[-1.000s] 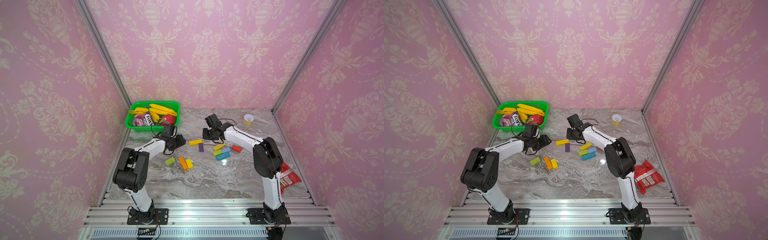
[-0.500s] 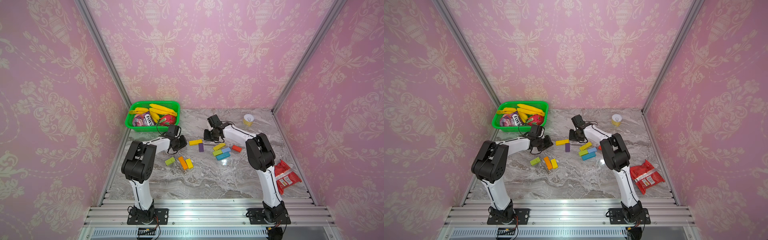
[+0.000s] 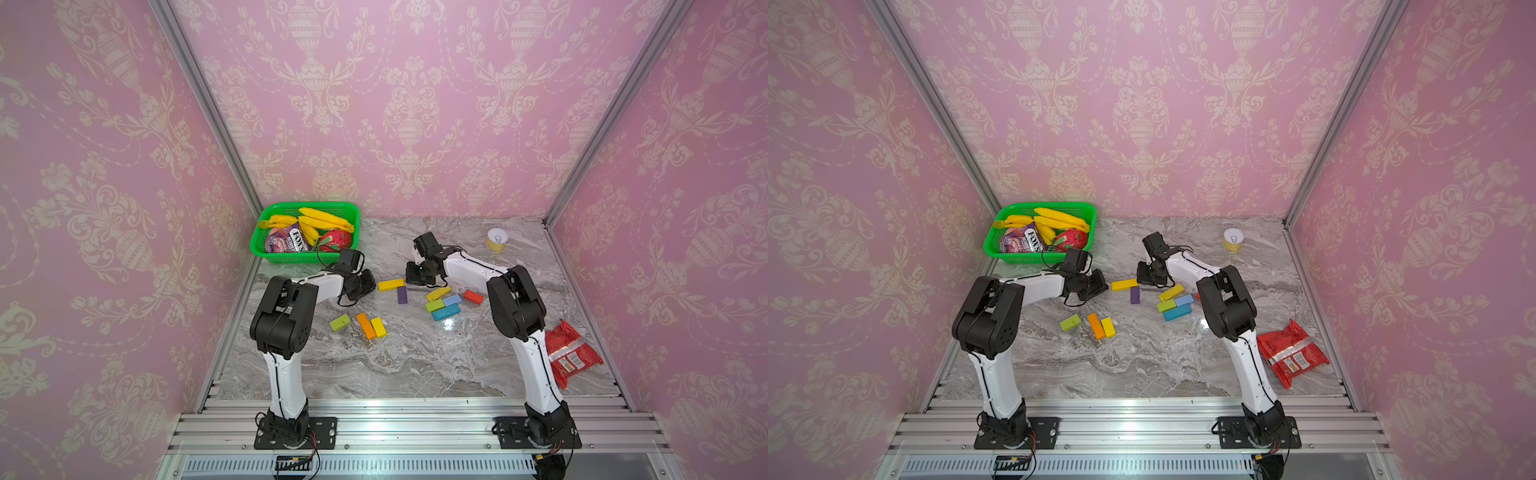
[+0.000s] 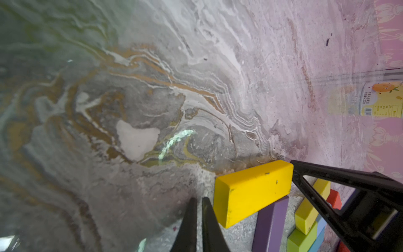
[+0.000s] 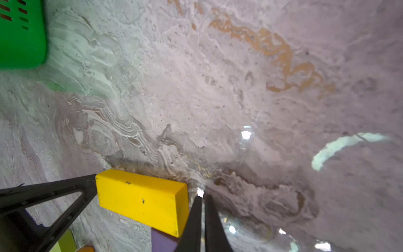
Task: Assemble the letter p with building blocks
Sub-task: Adjust the building block at the center of the board.
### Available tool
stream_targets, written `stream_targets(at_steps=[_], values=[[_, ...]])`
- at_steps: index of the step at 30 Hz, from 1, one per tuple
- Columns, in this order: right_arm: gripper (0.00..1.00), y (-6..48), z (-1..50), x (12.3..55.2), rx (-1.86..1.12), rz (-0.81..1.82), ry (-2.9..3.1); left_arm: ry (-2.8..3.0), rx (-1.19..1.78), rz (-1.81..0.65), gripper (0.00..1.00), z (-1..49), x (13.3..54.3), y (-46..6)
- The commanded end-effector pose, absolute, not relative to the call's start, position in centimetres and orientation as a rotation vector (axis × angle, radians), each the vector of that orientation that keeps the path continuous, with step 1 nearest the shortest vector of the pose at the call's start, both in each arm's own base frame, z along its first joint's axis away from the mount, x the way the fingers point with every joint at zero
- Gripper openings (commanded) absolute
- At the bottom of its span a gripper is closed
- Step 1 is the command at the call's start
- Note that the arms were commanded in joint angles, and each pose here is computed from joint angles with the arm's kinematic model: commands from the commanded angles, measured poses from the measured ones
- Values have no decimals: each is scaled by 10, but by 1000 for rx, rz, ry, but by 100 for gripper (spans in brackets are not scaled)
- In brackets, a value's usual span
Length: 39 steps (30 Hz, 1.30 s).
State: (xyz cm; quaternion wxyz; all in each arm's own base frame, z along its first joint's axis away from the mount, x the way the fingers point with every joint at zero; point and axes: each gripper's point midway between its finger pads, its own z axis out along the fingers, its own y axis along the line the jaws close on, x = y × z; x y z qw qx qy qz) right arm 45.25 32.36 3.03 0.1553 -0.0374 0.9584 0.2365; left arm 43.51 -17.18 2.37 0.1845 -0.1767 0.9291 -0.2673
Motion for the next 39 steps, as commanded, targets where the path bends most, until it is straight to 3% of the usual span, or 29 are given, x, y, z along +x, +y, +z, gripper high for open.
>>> stream_targets(at_steps=[1, 39], values=[[9, 326, 16, 445, -88, 693, 2782, 2632, -507, -779, 10, 22, 435, -178], [9, 323, 3, 424, -82, 608, 2870, 2639, -483, -853, 10, 10, 438, -188]])
